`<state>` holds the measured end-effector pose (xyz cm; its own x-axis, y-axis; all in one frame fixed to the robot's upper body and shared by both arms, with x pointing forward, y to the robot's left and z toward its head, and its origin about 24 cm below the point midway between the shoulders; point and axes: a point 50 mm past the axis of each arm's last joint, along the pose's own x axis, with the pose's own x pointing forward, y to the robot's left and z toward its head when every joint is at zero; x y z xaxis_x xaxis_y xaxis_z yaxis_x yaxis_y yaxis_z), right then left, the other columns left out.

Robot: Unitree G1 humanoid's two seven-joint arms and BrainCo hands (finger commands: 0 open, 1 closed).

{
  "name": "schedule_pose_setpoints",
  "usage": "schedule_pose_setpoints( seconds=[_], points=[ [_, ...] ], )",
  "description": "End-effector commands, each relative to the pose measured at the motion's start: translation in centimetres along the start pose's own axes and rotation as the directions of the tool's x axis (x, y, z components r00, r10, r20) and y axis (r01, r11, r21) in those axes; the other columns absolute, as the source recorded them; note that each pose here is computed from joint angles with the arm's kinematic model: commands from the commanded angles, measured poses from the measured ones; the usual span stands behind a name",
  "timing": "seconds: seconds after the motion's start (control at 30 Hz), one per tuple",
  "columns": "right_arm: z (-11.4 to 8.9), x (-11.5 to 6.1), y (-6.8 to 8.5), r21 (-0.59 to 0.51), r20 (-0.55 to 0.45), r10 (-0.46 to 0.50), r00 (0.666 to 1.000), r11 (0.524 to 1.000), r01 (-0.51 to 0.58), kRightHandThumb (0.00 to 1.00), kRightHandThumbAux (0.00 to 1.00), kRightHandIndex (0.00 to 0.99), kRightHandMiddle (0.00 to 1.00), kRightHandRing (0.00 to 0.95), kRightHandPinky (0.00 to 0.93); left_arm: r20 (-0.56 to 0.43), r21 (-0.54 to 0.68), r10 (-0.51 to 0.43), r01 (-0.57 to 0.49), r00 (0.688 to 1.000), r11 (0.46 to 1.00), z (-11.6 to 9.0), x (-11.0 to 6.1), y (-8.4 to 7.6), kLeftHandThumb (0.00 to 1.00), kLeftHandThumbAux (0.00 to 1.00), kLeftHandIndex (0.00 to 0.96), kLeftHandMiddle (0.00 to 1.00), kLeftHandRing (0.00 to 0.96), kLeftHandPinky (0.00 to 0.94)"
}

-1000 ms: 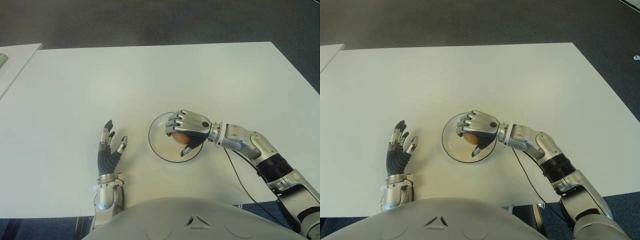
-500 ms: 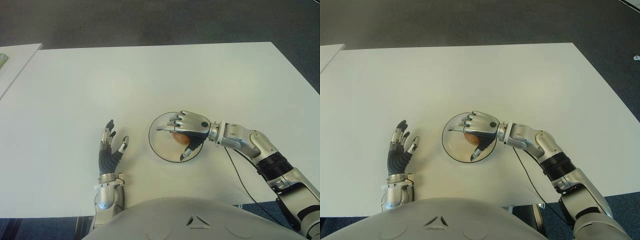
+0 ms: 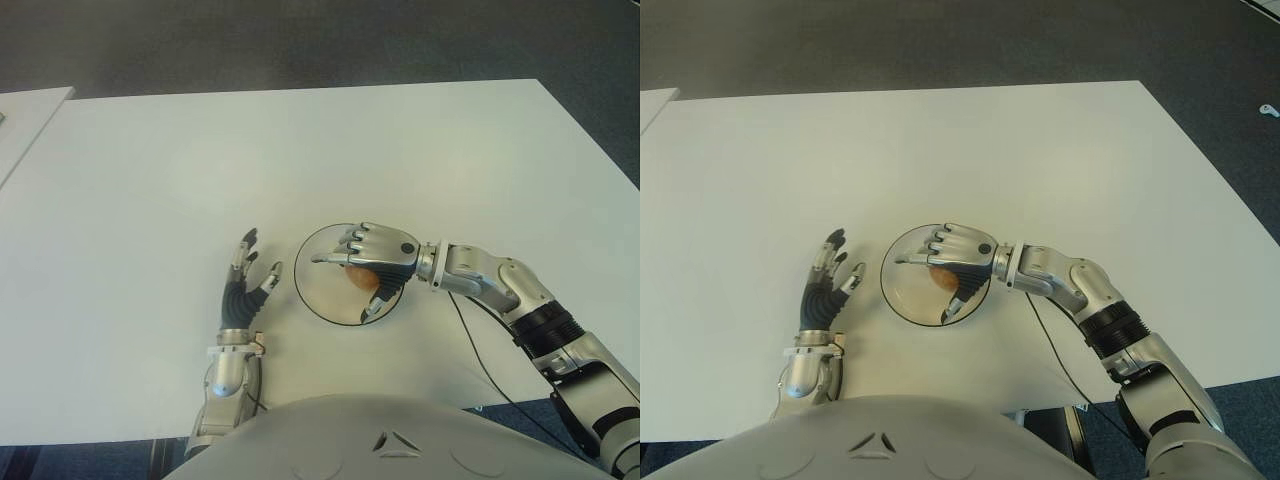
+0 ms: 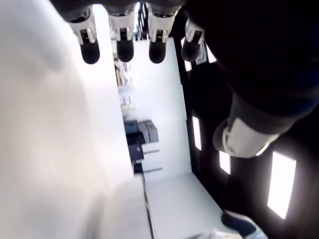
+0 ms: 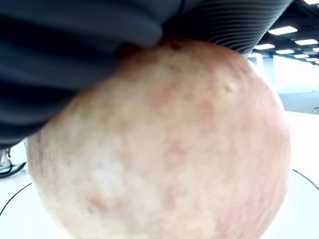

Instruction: Put the apples into the plate.

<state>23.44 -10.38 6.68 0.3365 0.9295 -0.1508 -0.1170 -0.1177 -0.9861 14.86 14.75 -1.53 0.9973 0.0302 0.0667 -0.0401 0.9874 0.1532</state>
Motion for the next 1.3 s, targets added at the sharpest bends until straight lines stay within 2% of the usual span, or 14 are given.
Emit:
schedule_pose_setpoints(
  seconds=[0.03, 0.33, 0.87, 1.3],
  points=[
    [-0.2, 0.2, -0.4, -0.022, 0.009, -0.009, 1.000, 1.000, 0.009, 0.064, 0.404, 0.000, 0.000, 0.000, 0.000, -0.017, 0.035, -0.061, 0.061, 0.998, 0.997, -0.1, -0.2, -0.2, 0.039, 0.597, 0.036, 0.002, 0.000, 0.000],
    [-0.2, 0.1, -0.4, -0.031, 0.004, 0.004, 1.000, 1.000, -0.004, 0.049, 0.401, 0.000, 0.009, 0.000, 0.000, -0.030, 0.062, -0.092, 0.094, 0.995, 0.994, 0.2, -0.1, -0.3, 0.002, 0.580, 0.008, 0.000, 0.000, 0.000],
    [-0.2, 0.1, -0.5, -0.018, -0.004, -0.005, 1.000, 1.000, 0.005, 0.038, 0.401, 0.000, 0.018, 0.000, 0.000, -0.024, 0.102, -0.125, 0.127, 0.992, 0.987, 1.1, 0.3, -0.5, 0.000, 0.573, 0.007, 0.000, 0.000, 0.000],
    [0.0, -0.1, -0.7, 0.048, -0.010, -0.044, 0.999, 0.998, 0.045, 0.027, 0.337, 0.000, 0.000, 0.000, 0.000, -0.052, 0.123, -0.139, 0.144, 0.989, 0.982, 1.3, 0.4, -0.7, 0.000, 0.556, 0.002, 0.000, 0.000, 0.000]
  ],
)
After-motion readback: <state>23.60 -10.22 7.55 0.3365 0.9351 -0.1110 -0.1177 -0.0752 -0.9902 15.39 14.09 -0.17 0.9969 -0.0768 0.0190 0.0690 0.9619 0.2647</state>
